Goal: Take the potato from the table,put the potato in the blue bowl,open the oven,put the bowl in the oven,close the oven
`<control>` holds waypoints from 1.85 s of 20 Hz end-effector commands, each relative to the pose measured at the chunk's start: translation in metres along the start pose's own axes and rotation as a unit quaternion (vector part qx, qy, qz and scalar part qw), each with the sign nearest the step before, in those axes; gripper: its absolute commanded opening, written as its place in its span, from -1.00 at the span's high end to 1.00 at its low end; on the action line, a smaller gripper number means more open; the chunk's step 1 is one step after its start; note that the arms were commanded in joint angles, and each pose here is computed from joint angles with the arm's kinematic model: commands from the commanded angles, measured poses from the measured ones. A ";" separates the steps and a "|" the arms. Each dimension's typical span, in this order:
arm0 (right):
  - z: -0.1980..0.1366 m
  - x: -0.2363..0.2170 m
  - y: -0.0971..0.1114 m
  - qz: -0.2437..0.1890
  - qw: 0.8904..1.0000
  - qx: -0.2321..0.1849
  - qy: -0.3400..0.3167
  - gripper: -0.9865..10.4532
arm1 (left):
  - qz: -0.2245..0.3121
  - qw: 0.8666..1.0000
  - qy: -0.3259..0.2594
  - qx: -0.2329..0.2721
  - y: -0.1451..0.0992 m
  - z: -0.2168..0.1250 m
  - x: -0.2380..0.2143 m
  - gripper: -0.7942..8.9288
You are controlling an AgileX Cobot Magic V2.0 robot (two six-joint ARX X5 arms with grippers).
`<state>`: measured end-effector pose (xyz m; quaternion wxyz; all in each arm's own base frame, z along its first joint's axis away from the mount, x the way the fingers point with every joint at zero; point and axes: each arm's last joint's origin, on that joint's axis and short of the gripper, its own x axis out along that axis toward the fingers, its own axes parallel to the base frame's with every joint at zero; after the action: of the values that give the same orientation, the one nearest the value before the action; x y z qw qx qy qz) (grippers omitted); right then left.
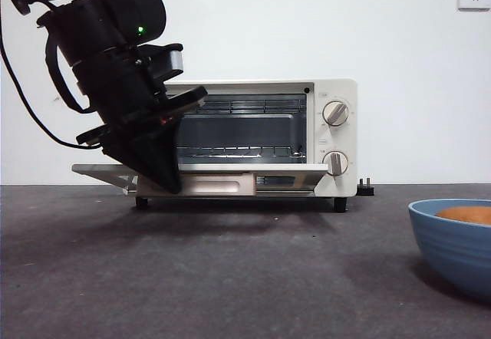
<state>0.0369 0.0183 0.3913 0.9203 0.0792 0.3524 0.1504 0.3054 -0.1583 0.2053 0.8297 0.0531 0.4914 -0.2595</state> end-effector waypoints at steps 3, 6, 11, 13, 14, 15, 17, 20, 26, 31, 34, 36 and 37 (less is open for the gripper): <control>-0.002 -0.002 -0.001 -0.002 1.000 0.004 0.006 0.85 | 0.017 1.000 -0.021 -0.003 0.002 -0.007 0.010 0.85; -0.002 -0.002 -0.001 -0.002 1.000 0.004 0.008 0.85 | 0.016 1.000 -0.008 -0.007 0.001 -0.017 0.016 0.85; -0.004 -0.002 -0.001 -0.005 1.000 0.009 0.014 0.85 | 0.007 1.000 -0.002 0.001 -0.008 -0.019 0.008 0.85; -0.006 -0.001 -0.002 -0.008 0.999 0.023 0.028 0.85 | 0.001 1.000 0.000 0.011 -0.017 -0.021 -0.005 0.85; -0.006 -0.001 -0.002 -0.002 0.999 0.036 0.030 0.85 | -0.002 1.000 -0.004 0.018 -0.021 -0.021 -0.015 0.85; -0.006 -0.001 -0.001 0.004 0.998 0.046 0.033 0.85 | -0.005 1.000 -0.008 0.023 -0.026 -0.022 -0.028 0.85; -0.006 0.000 0.000 0.016 0.997 0.066 0.042 0.82 | -0.011 0.999 -0.015 0.032 -0.036 -0.028 -0.058 0.85; -0.009 0.008 0.000 0.017 0.993 0.097 0.063 0.46 | -0.021 0.998 -0.030 0.046 -0.047 -0.043 -0.107 0.85; -0.043 0.073 -0.012 -0.073 0.972 0.130 0.179 0.32 | -0.046 0.996 -0.062 0.046 -0.060 -0.085 -0.183 0.85; -0.052 0.125 -0.016 -0.145 0.953 0.147 0.221 0.33 | -0.049 0.996 -0.069 0.035 -0.058 -0.114 -0.214 0.85; -0.044 0.156 -0.012 -0.159 0.946 0.150 0.240 0.33 | -0.043 0.996 -0.071 0.035 -0.056 -0.124 -0.223 0.85; -0.041 0.177 -0.014 -0.180 0.935 0.155 0.264 0.33 | -0.016 0.997 -0.070 0.033 -0.054 -0.129 -0.227 0.85; -0.040 0.184 -0.017 -0.189 0.930 0.155 0.274 0.33 | -0.008 0.997 -0.066 0.032 -0.053 -0.132 -0.228 0.85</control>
<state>0.1450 0.0661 0.2455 0.7774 0.1127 0.6156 -0.0637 0.0893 -0.0720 0.3391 0.8556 0.0595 0.4274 -0.2858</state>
